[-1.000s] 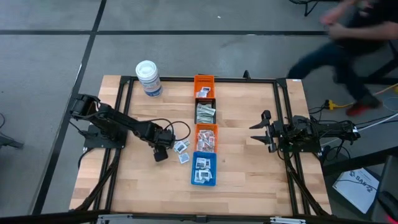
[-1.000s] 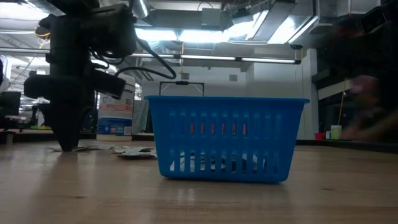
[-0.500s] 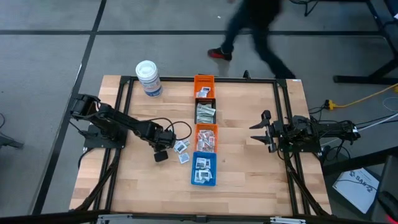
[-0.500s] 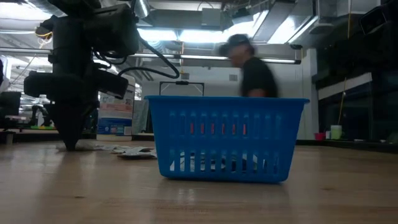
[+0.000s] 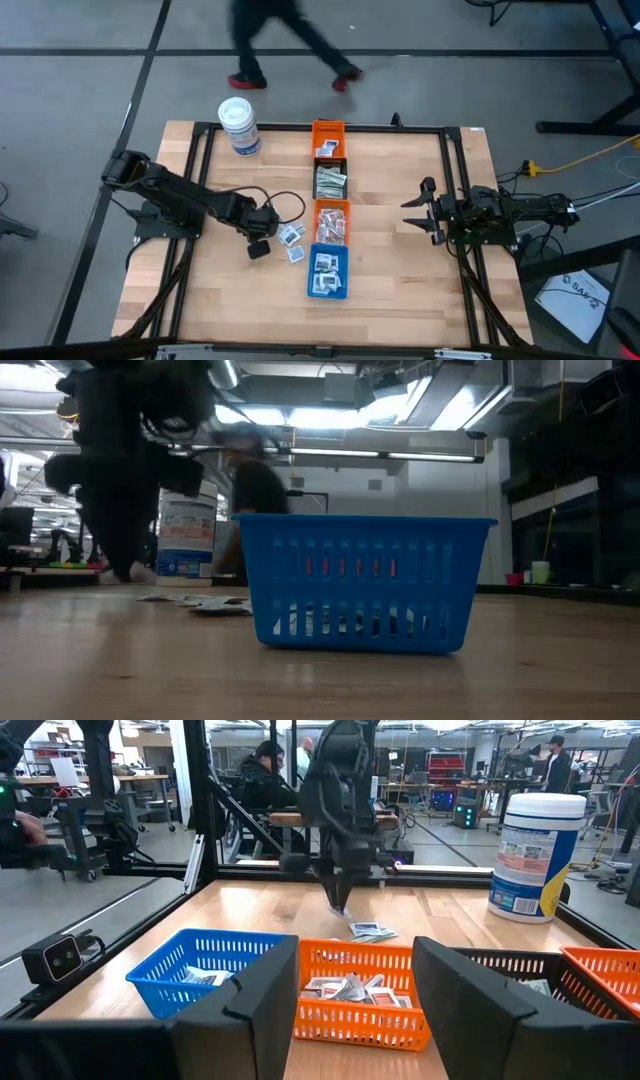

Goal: Pick & Place First Aid Supplies
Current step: Put the gray towelette pack into the blue bin

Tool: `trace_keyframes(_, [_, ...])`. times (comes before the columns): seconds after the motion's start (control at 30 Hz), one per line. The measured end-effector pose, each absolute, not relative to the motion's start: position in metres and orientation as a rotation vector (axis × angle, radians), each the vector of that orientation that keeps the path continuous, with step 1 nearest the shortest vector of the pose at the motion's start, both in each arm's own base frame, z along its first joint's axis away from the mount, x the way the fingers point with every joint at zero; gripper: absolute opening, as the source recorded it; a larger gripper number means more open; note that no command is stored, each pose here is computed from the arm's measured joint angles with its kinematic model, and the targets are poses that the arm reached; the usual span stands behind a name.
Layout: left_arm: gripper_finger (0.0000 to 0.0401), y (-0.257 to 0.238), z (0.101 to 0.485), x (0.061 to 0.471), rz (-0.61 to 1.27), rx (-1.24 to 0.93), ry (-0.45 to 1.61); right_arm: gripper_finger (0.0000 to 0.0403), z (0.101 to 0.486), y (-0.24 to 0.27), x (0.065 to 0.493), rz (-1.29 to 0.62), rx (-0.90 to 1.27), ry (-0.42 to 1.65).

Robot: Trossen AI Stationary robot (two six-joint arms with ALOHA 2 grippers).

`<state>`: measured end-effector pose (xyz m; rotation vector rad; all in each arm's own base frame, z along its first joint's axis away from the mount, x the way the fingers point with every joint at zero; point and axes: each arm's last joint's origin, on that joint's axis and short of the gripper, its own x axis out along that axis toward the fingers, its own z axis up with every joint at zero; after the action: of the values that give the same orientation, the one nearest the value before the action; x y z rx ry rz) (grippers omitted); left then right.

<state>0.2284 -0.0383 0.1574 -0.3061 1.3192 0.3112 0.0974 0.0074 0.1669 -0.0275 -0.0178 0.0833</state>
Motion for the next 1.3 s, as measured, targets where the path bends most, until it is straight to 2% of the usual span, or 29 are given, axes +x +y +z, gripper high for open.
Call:
trace_keyframes(0.3, [0.0019, -0.049, 0.199, 0.233, 0.207, -0.298, 1.131, 0.0195, 0.167, 0.007, 0.097, 0.083, -0.027, -0.018])
trace_keyframes(0.67, [0.0022, -0.06, 0.237, 0.273, 0.087, -0.222, 0.861, 0.0195, 0.167, 0.007, 0.097, 0.083, -0.028, -0.018])
trace_keyframes(1.03, [0.002, -0.078, 0.25, 0.337, -0.081, -0.103, 0.85, 0.0195, 0.167, 0.007, 0.097, 0.083, -0.028, -0.018])
trace_keyframes(1.3, [0.0021, -0.089, 0.237, 0.377, -0.167, -0.071, 0.881, 0.0195, 0.167, 0.007, 0.097, 0.083, -0.028, -0.018])
